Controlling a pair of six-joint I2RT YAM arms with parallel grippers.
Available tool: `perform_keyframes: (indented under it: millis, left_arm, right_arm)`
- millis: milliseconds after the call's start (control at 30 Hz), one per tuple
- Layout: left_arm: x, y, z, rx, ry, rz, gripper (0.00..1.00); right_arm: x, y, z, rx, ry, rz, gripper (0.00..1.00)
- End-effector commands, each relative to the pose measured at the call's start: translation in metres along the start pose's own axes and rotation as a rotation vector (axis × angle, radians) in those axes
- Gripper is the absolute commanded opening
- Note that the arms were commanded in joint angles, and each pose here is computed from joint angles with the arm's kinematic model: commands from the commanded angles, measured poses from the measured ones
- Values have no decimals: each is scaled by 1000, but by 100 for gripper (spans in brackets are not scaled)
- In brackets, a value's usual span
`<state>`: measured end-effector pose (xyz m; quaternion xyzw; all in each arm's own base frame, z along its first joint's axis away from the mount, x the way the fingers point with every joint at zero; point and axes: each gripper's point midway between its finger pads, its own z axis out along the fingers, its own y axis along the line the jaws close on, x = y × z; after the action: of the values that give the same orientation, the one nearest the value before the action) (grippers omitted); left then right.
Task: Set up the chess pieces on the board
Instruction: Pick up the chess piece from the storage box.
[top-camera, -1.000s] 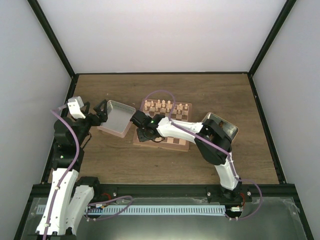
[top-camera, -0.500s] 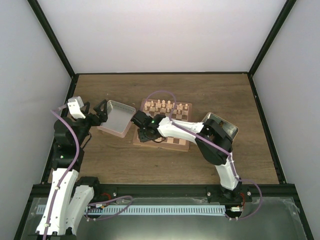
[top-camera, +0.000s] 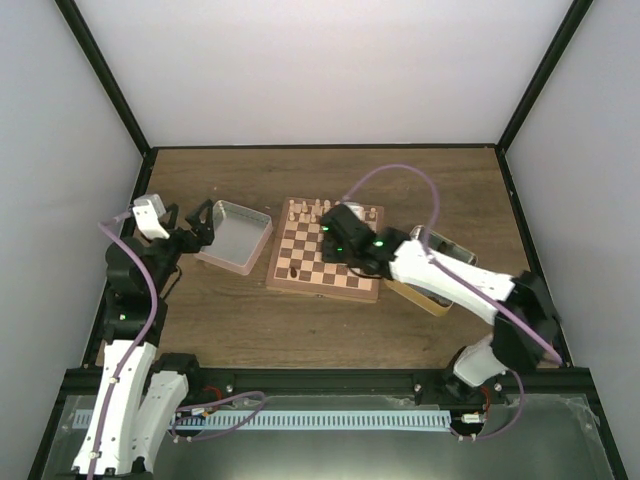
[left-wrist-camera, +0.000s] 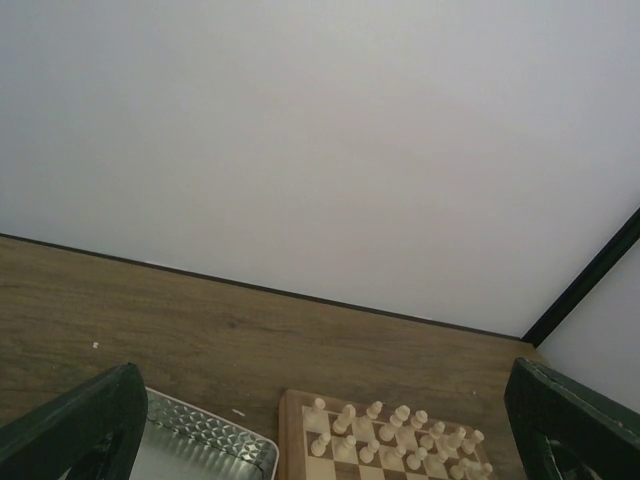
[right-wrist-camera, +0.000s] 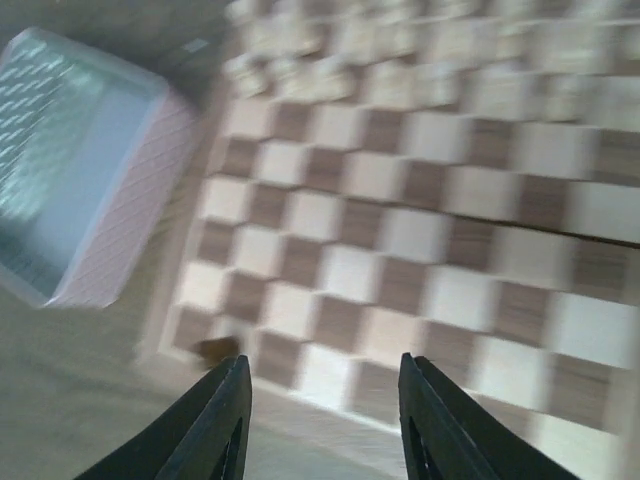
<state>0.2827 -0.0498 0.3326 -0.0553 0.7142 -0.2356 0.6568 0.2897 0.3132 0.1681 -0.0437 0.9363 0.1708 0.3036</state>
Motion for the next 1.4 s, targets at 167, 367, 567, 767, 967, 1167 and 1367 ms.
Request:
perform_keyframes:
  millis: [167,367,567,767,967,1167,1367]
  left_arm:
    - [-18,-2,-4,-3,-66,21,100]
    - [-51,-30,-4,103,-135,65,100]
    - [-61,-32,5,116,-170,113,100]
    - [-52,-21,18,84,-144,101,100]
    - [-44,-15,21,77,-143,78,100]
    - [-45,-16,20,77,-148,78,100]
    - [-47,-18,16,84,-155,80,100]
  right_arm:
    - [15,-186,-55,368,-126,362,37]
    - [10,-251,-73,437,-220,491,33]
    - [19,-302,-53,525,-157,530,32]
    - [32,-316,-34,554,-94,525,27]
    - [46,-318,-20,549,-28,509,26]
    - [59,-320,-8,554,25,517,26]
    - [63,-321,-1,553,42,515,22]
